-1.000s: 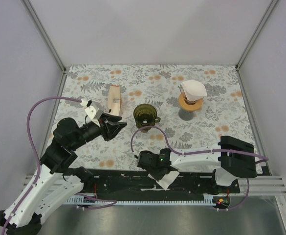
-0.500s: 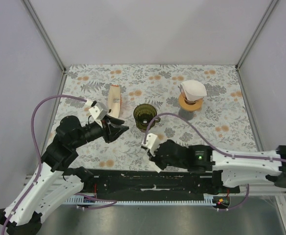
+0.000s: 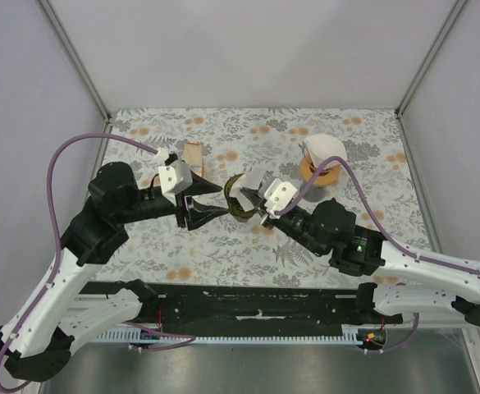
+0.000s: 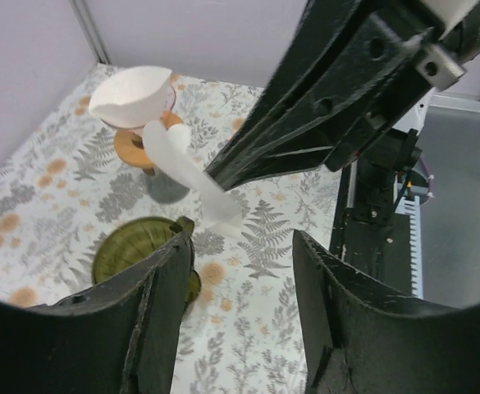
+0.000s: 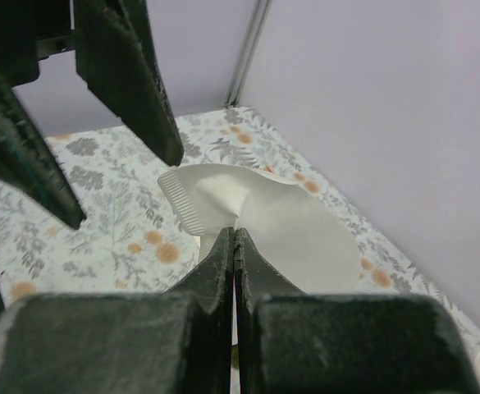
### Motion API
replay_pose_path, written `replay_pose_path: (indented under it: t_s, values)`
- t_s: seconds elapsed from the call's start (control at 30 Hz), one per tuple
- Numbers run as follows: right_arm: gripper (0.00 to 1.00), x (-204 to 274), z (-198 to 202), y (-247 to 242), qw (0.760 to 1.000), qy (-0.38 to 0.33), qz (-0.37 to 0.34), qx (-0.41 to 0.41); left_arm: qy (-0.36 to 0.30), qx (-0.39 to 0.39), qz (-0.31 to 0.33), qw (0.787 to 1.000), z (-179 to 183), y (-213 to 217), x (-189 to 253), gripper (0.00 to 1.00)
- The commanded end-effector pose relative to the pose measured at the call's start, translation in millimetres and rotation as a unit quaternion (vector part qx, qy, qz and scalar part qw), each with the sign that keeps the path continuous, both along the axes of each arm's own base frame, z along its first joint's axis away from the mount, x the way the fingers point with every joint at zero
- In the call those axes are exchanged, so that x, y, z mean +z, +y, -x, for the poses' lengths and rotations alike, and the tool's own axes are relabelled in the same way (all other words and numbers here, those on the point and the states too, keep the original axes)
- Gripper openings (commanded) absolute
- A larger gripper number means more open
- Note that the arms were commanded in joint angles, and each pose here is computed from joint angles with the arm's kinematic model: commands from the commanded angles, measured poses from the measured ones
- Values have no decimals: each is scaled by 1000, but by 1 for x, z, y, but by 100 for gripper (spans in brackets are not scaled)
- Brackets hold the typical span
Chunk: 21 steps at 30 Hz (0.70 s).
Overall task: Place the coffee filter in the dripper
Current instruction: Pick up the coffee filter from the center of the board, then place the coffee filter in the coffee dripper.
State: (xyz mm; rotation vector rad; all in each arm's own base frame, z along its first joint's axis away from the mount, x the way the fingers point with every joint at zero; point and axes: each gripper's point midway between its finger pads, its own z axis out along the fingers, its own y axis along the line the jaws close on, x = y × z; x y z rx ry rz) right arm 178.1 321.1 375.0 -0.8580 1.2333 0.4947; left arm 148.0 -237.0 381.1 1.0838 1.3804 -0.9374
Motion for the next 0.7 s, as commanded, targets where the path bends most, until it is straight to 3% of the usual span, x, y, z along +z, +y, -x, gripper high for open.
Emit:
replay_pose_path:
  t_s: [0.0, 0.37, 0.67]
  values:
    - [0, 64, -16, -4, 996, -43, -82, -14, -107, -14, -21, 994, -8, -6, 21, 60]
    - [0, 68, -5, 10, 993, -39, -98, 46, -159, 20, -21, 987, -39, -22, 33, 51]
    - [0, 77, 3, 13, 990, -33, -122, 69, -147, 29, -23, 988, -43, -27, 29, 48]
